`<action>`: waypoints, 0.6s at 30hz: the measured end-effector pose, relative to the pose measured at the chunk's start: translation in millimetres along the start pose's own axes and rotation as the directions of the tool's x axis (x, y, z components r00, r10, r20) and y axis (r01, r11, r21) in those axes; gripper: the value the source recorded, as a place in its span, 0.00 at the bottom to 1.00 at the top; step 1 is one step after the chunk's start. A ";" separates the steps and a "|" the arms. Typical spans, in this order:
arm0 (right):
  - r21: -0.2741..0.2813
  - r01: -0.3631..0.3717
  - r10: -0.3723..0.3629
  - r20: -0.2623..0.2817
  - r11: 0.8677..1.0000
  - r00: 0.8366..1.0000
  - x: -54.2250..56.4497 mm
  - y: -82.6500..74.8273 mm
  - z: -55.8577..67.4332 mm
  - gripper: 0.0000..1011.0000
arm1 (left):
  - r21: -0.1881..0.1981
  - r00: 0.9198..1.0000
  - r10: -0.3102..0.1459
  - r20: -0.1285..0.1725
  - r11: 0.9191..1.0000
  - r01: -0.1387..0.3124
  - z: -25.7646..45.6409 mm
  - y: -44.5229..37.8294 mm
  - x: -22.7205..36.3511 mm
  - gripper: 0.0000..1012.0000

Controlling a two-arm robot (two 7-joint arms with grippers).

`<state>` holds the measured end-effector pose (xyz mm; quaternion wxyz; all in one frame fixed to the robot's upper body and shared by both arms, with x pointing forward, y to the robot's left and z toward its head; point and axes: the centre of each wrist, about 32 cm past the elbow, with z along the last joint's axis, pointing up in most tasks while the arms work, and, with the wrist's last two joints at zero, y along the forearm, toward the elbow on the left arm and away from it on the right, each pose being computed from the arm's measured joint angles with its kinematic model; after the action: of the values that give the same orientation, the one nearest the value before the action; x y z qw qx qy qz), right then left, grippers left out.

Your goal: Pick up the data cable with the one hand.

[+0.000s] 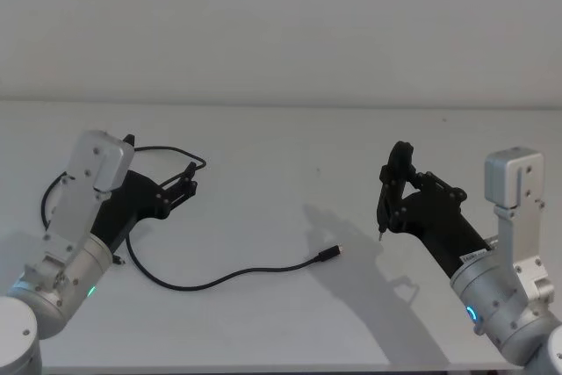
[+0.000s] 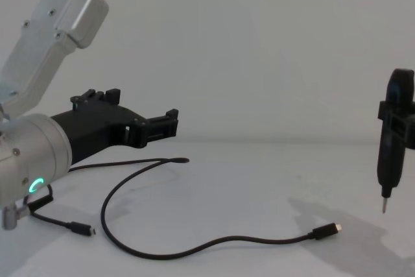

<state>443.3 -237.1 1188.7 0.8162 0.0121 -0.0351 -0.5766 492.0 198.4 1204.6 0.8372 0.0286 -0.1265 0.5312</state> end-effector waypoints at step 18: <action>0.000 0.000 0.000 0.000 1.000 1.000 0.0 0.0 0.0 0.27 | 0.000 1.000 -0.001 0.000 1.000 0.001 -0.1 0.0 -0.1 0.99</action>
<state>443.3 -237.1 1188.7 0.8162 0.0122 -0.0351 -0.5766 492.0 198.4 1204.5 0.8374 0.0288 -0.1265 0.5310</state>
